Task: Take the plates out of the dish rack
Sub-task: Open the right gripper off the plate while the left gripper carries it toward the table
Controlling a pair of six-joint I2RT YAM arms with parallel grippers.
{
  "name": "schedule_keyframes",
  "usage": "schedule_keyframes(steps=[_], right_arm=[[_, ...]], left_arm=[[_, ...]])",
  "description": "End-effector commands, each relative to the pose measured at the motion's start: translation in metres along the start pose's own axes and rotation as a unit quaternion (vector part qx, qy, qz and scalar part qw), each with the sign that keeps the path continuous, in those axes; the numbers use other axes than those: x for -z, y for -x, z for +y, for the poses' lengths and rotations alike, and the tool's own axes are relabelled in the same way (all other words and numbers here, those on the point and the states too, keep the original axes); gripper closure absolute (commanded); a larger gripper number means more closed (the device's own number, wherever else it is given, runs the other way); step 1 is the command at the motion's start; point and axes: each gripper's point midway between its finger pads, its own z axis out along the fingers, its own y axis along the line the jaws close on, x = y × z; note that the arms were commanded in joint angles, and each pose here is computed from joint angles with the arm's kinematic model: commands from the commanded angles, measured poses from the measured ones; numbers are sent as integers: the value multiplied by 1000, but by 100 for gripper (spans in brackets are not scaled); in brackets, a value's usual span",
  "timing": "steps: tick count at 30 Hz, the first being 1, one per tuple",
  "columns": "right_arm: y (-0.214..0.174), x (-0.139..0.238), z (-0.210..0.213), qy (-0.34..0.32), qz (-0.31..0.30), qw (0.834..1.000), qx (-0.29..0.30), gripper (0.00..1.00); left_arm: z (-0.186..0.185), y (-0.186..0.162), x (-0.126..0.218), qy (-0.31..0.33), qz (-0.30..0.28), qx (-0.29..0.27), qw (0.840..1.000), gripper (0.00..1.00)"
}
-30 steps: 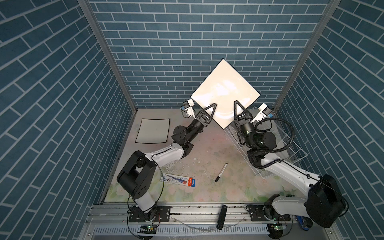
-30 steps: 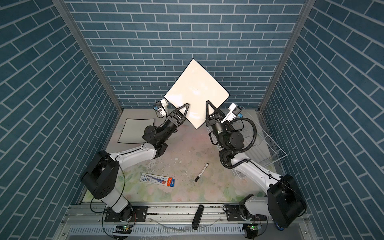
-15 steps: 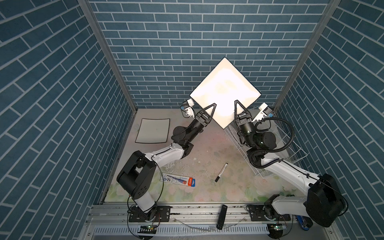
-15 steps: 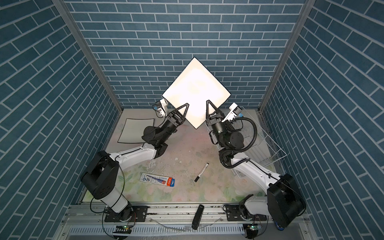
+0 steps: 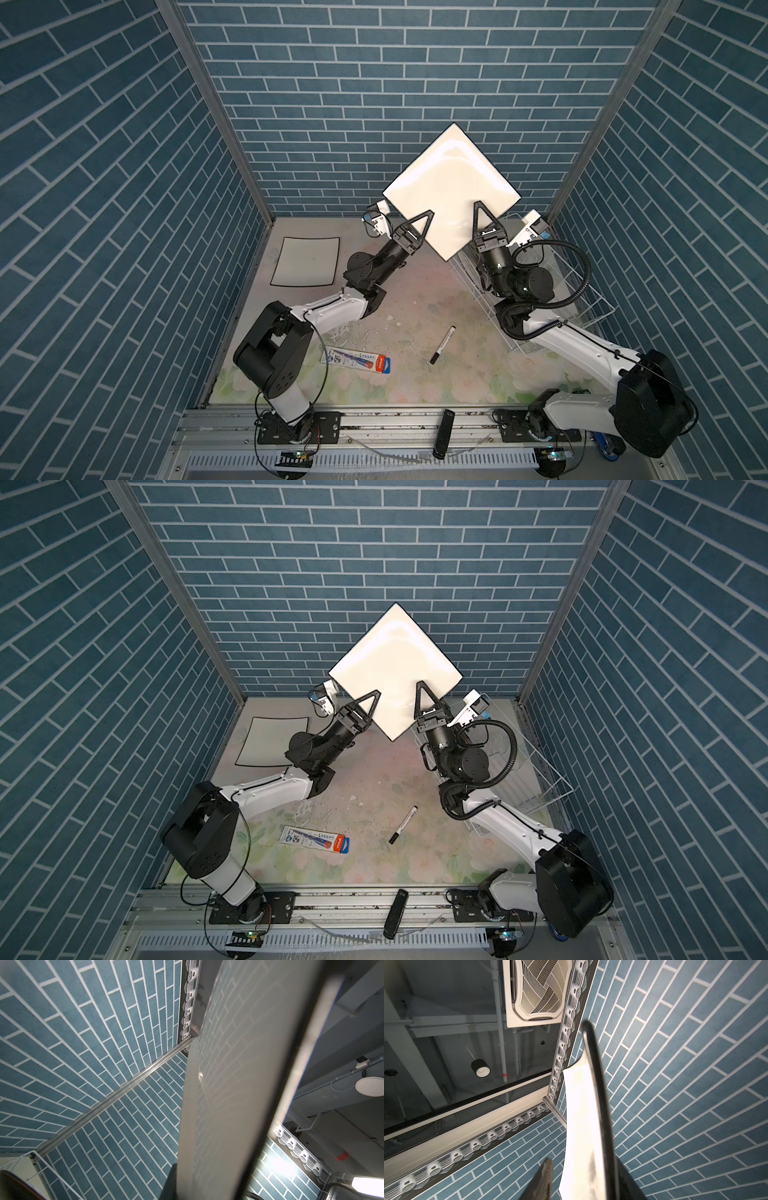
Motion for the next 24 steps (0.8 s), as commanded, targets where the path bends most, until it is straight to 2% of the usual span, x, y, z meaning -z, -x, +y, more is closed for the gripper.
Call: schedule_keyframes(steps=[1, 3, 4, 5, 6, 11, 24], right_arm=[[33, 9, 37, 55, -51, 997, -15, 47], [33, 12, 35, 50, -52, 997, -16, 42], [33, 13, 32, 42, -54, 998, -17, 25], [34, 15, 28, 33, -55, 998, -19, 5], [34, 16, 25, 25, -54, 998, -16, 1], [35, 24, 12, -14, -52, 998, -11, 1], [35, 37, 0, -41, -55, 998, -11, 1]], left_arm=[[-28, 28, 5, -29, -37, -37, 998, 100], [-32, 31, 5, -33, -38, -39, 998, 100], [-34, 32, 4, -37, -38, -41, 998, 100], [-34, 33, 4, -37, -38, -40, 998, 100], [-36, 36, 4, -39, -39, -39, 998, 100], [-39, 50, 5, -42, -48, -38, 997, 100], [-50, 66, 11, -47, -64, -47, 996, 100]])
